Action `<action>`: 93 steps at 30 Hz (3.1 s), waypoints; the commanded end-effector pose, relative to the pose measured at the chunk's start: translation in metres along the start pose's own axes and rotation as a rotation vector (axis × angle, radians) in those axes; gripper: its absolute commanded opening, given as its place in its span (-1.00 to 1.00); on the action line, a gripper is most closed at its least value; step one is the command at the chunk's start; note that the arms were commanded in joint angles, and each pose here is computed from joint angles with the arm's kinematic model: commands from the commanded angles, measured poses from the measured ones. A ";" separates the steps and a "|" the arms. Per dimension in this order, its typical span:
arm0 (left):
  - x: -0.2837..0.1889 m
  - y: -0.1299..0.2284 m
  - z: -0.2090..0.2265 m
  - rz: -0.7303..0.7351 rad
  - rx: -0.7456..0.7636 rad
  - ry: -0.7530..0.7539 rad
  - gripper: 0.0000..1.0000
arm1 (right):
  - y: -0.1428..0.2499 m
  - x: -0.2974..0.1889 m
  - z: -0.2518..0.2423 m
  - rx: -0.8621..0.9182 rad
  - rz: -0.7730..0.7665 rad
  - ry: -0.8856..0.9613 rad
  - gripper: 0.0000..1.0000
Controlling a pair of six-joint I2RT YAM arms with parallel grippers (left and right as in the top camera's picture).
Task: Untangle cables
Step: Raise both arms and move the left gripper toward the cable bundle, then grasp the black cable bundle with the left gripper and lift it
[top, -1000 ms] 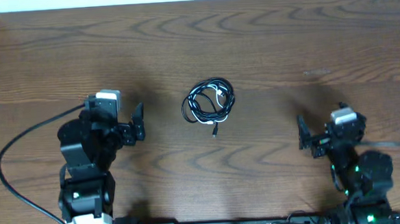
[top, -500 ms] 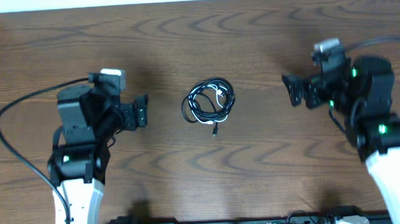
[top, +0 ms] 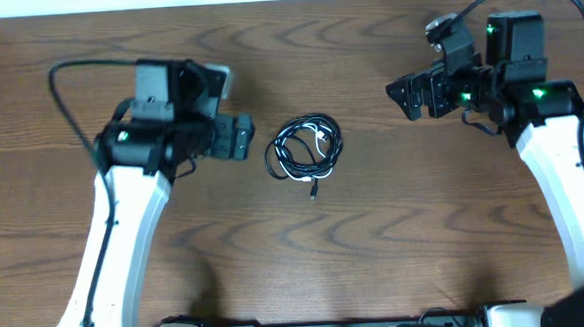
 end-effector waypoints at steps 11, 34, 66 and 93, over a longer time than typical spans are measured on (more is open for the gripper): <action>0.027 -0.012 -0.026 -0.002 -0.090 0.213 0.79 | -0.014 0.008 0.011 -0.046 -0.038 -0.063 0.92; 0.145 0.033 -0.013 0.298 -0.328 -0.017 0.27 | 0.003 0.048 -0.005 0.033 0.048 -0.035 0.66; 0.201 0.069 -0.011 0.409 -0.114 0.038 -0.18 | 0.008 0.055 -0.007 0.039 0.067 -0.035 0.70; 0.025 -0.082 -0.054 -0.227 -0.161 0.193 -0.85 | 0.003 0.058 0.002 0.091 0.048 -0.049 0.70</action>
Point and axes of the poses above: each gripper's point midway between its finger pads, its own x axis out along the fingers, its own z axis along the line the jaws close on, y = z × x, the point moved 1 cm from there along -x, back along the fingers, and after that the axes turned 12 degrees about x, right-handed, at the moved point
